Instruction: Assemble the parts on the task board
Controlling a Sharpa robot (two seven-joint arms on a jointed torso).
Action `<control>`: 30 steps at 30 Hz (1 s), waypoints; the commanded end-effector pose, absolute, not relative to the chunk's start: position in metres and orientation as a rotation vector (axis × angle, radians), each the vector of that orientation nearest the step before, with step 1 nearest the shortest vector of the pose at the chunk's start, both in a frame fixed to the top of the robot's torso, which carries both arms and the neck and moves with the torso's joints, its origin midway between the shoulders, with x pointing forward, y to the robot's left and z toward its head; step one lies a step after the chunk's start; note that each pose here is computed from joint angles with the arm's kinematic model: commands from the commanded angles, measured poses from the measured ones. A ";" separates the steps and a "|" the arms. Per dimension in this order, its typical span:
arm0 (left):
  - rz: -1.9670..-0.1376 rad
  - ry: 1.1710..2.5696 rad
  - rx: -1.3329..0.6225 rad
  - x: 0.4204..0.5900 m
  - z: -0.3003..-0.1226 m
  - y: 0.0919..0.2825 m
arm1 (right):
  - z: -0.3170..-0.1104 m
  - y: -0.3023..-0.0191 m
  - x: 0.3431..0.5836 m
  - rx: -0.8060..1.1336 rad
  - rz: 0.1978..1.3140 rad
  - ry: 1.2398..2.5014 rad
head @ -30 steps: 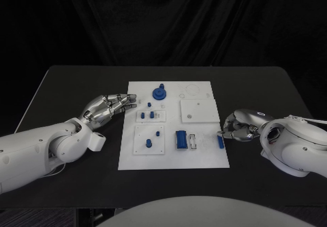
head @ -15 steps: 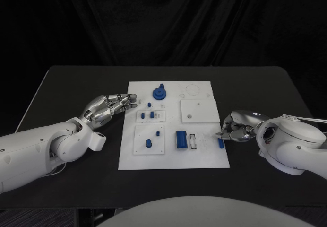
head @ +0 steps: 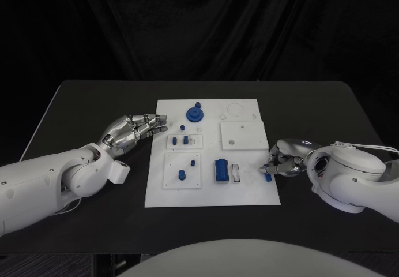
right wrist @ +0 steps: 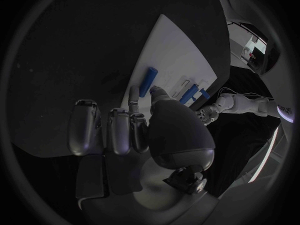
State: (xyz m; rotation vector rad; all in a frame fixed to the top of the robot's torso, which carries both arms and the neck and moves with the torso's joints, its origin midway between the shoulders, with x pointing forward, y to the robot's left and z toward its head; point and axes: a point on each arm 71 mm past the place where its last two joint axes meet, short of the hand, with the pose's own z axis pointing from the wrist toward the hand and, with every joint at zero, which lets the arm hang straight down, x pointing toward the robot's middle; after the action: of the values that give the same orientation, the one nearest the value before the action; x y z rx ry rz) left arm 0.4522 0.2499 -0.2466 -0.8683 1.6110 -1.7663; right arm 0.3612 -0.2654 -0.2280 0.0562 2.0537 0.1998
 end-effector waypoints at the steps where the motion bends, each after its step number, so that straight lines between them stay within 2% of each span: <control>1: -1.792 1.604 -0.865 0.451 -0.246 0.248 | -0.234 -0.264 0.359 0.053 0.184 2.092; 20: -1.794 1.615 -0.876 0.449 -0.251 0.248 | -0.244 -0.248 0.355 0.013 0.241 2.121; 30: -1.794 1.617 -0.880 0.448 -0.253 0.249 | -0.243 -0.245 0.356 0.052 0.303 2.078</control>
State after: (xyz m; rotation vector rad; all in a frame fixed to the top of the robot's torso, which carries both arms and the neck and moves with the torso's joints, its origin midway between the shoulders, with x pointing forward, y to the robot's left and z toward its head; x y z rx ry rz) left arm 0.4491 0.2499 -0.2528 -0.8818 1.6232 -1.7685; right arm 0.3592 -0.2430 -0.2350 0.0196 2.0573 0.2912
